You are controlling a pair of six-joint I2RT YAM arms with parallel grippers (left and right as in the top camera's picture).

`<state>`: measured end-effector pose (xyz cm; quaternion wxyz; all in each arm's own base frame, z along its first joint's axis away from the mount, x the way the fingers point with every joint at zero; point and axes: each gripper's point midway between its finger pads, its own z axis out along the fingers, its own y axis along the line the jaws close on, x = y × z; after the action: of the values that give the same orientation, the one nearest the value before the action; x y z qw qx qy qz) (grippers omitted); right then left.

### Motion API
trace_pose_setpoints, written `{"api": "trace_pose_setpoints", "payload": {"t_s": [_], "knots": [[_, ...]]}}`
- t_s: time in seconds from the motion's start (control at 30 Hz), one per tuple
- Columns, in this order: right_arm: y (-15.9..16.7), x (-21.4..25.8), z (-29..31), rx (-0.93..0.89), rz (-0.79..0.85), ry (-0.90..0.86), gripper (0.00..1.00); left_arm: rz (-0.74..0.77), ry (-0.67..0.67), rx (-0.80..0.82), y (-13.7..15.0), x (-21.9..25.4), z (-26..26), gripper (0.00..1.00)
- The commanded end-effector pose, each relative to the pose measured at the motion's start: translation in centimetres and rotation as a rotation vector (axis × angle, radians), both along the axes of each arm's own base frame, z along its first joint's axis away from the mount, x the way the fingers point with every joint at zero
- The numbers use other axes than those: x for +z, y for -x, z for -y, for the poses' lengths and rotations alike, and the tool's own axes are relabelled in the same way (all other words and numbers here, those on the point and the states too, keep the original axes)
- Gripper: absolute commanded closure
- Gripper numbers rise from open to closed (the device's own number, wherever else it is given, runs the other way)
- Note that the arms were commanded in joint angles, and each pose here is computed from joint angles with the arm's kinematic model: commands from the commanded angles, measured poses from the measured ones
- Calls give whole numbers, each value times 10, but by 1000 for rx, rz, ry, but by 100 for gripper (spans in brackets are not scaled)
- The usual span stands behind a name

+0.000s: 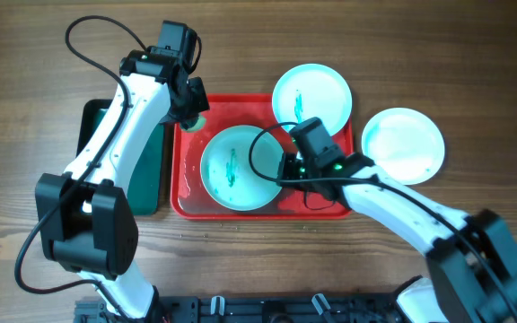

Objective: Clean dirty plates on tray and stack at the side
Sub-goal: 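Grasp the lower teal-rimmed plate rim with the right gripper, drag it left, then lower the sponge onto the teal-rimmed plate and scrub it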

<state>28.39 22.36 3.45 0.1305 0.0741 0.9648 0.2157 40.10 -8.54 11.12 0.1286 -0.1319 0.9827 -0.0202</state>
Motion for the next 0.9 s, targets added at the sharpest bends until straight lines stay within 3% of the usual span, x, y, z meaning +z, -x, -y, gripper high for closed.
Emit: {"api": "trace_pose_setpoints", "payload": {"t_s": [0.0, 0.2, 0.37, 0.5, 0.7, 0.87], "knots": [[-12, -17, 0, -62, -29, 40, 96, 38, 24, 8, -4, 14, 3, 96], [-26, -15, -17, 44, -17, 58, 95, 38, 24, 8, -4, 14, 3, 96], [-25, -14, -21, 99, -22, 55, 69, 35, 23, 7, -3, 14, 3, 96], [-26, -13, -21, 124, -8, 60, 60, 35, 24, 8, -3, 14, 3, 96], [-40, -17, -16, 213, 43, 44, 61, 23, 66, -5, -2, 14, 10, 96], [-49, -28, -26, 269, 60, -20, 69, 15, 67, -5, -1, 11, 11, 96]]}}
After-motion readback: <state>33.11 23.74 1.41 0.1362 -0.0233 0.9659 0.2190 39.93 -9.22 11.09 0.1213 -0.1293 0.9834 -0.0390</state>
